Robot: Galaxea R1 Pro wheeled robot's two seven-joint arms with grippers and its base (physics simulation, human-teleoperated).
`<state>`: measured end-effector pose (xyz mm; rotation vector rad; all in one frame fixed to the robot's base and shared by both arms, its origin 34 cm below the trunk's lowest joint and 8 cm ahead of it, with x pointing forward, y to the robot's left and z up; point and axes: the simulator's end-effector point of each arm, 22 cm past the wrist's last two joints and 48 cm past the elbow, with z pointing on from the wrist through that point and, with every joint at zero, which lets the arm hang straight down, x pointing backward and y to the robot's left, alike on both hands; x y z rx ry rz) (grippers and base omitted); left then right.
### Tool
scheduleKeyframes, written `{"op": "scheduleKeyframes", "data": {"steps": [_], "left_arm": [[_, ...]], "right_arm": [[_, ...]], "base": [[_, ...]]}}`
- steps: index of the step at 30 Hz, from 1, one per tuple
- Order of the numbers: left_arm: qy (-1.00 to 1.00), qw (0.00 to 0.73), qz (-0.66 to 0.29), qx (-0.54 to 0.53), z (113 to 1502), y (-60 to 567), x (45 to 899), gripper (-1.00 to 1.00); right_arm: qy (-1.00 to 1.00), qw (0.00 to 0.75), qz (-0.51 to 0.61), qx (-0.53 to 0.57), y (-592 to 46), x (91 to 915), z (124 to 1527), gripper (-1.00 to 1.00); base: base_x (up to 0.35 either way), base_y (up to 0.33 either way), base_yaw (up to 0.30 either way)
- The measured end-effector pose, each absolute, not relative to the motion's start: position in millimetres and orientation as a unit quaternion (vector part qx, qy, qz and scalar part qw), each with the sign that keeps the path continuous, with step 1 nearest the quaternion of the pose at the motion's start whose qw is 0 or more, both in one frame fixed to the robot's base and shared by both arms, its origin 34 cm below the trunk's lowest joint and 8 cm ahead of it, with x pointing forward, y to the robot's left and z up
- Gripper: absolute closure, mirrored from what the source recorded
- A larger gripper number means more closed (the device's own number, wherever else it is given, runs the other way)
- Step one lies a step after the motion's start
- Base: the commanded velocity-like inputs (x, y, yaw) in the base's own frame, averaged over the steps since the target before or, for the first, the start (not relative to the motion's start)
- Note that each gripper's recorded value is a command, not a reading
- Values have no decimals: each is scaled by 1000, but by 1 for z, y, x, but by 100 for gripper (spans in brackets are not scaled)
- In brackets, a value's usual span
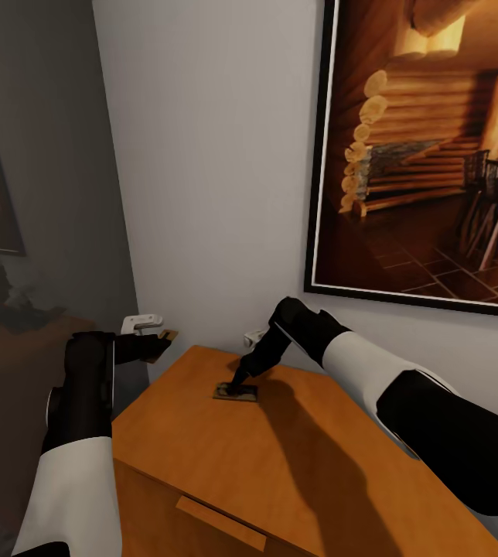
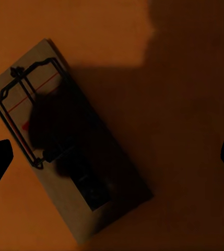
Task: Take the four mousetraps from the cabinet in the bathroom and place them on the bathroom floor. Make sure all four end up on the same floor surface, and ensure that at least two of them are either under or directly next to the same bathroom sink.
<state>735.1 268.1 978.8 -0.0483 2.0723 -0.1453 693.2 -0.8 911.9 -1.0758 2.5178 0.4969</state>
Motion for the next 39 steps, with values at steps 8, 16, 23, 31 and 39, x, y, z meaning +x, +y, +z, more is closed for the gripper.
{"op": "scheduleKeyframes", "data": {"steps": [8, 16, 23, 31, 39], "left_arm": [[860, 507, -60, -20, 979, 268, 735, 100], [860, 507, -60, -20, 979, 268, 735, 100], [860, 507, -60, -19, 979, 268, 735, 100], [859, 507, -60, -19, 979, 268, 735, 100], [859, 508, -60, -19, 979, 268, 735, 100]], "right_arm": [[890, 179, 174, -381, -1, 694, 911, -100], [893, 176, 171, -378, -4, 694, 907, -100], [895, 175, 168, -375, -7, 694, 904, -100], [897, 176, 170, -367, -7, 695, 904, -100], [898, 177, 170, -366, -7, 695, 904, -100]], "base": [[0, 0, 0], [0, 0, 0], [0, 0, 0], [0, 0, 0], [0, 0, 0]]}}
